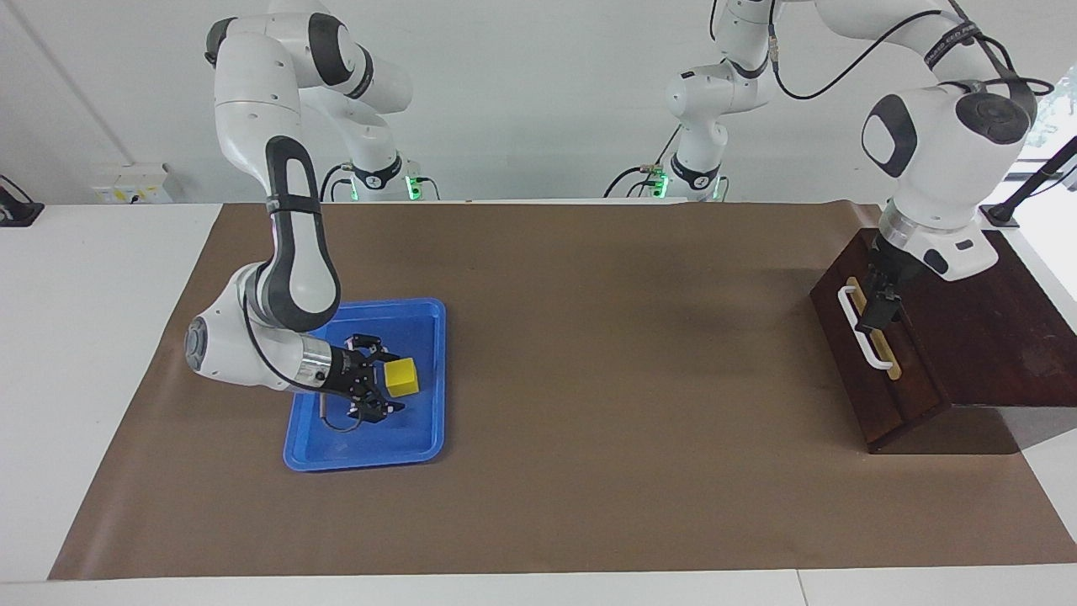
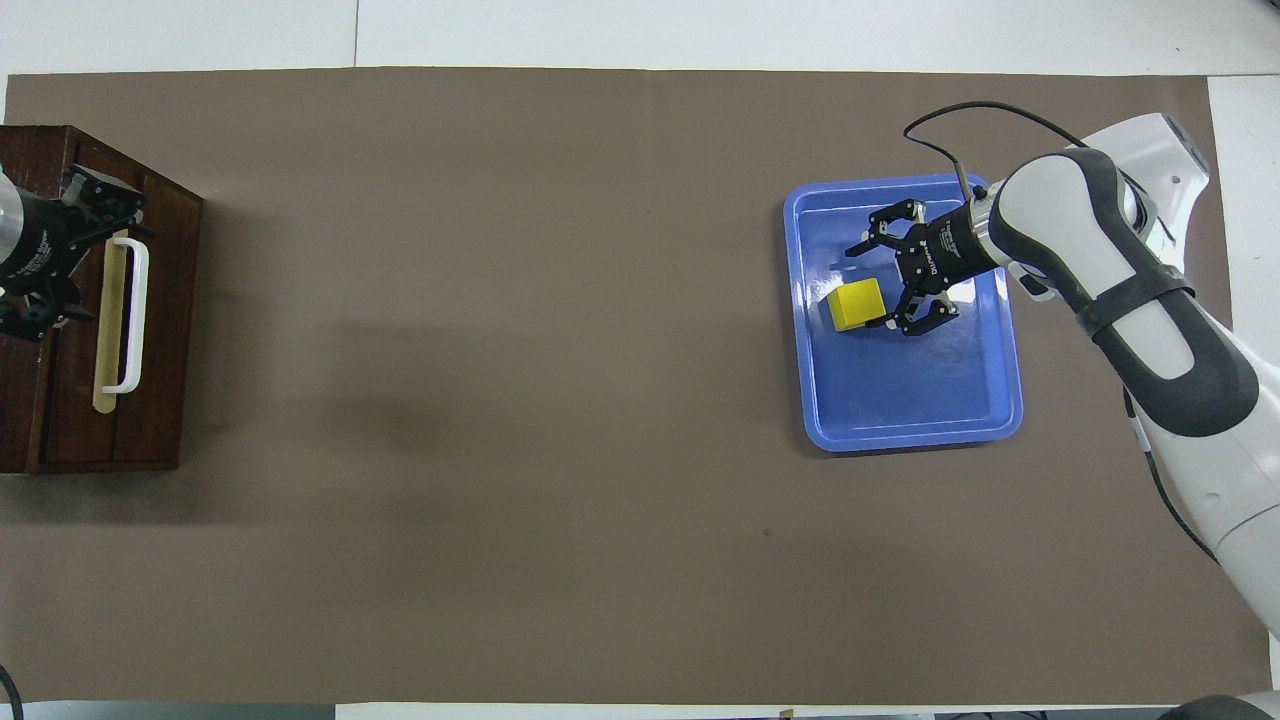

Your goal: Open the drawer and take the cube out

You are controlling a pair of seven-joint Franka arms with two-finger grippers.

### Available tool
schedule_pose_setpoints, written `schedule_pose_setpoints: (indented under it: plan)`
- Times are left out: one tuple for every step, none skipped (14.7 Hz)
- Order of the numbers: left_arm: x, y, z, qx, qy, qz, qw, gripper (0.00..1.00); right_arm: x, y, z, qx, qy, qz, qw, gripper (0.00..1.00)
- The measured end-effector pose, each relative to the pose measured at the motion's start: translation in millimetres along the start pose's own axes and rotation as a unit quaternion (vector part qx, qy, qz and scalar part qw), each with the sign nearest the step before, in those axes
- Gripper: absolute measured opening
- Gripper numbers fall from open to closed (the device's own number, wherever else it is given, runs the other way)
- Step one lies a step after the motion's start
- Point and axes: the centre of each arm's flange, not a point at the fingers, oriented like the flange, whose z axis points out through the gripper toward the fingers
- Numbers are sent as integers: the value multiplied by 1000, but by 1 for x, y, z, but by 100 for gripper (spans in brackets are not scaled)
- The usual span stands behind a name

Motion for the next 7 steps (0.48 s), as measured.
schedule_pose_setpoints:
  plan:
    - [-10,2,-11,10,-10,45,999,100,-10,-2,-11,3,10,-13,1000,100]
    - [-19,3,-17,19,-22,88,996,100,-19,-3,-21,5,22,-25,999,100]
    - [-27,3,-20,24,-38,134,990,100,-29,-4,-32,5,38,-39,999,100]
    - [-34,4,-23,22,-51,181,982,100,-38,-3,-42,5,57,-52,997,100]
    - [-42,6,-27,17,-59,222,973,100,-49,-2,-52,4,75,-66,995,100]
    - [-49,8,-31,17,-65,254,965,100,-60,1,-62,1,88,-79,993,100]
    - [-58,9,-34,18,-71,287,955,100,-75,7,-77,-6,103,-104,989,100]
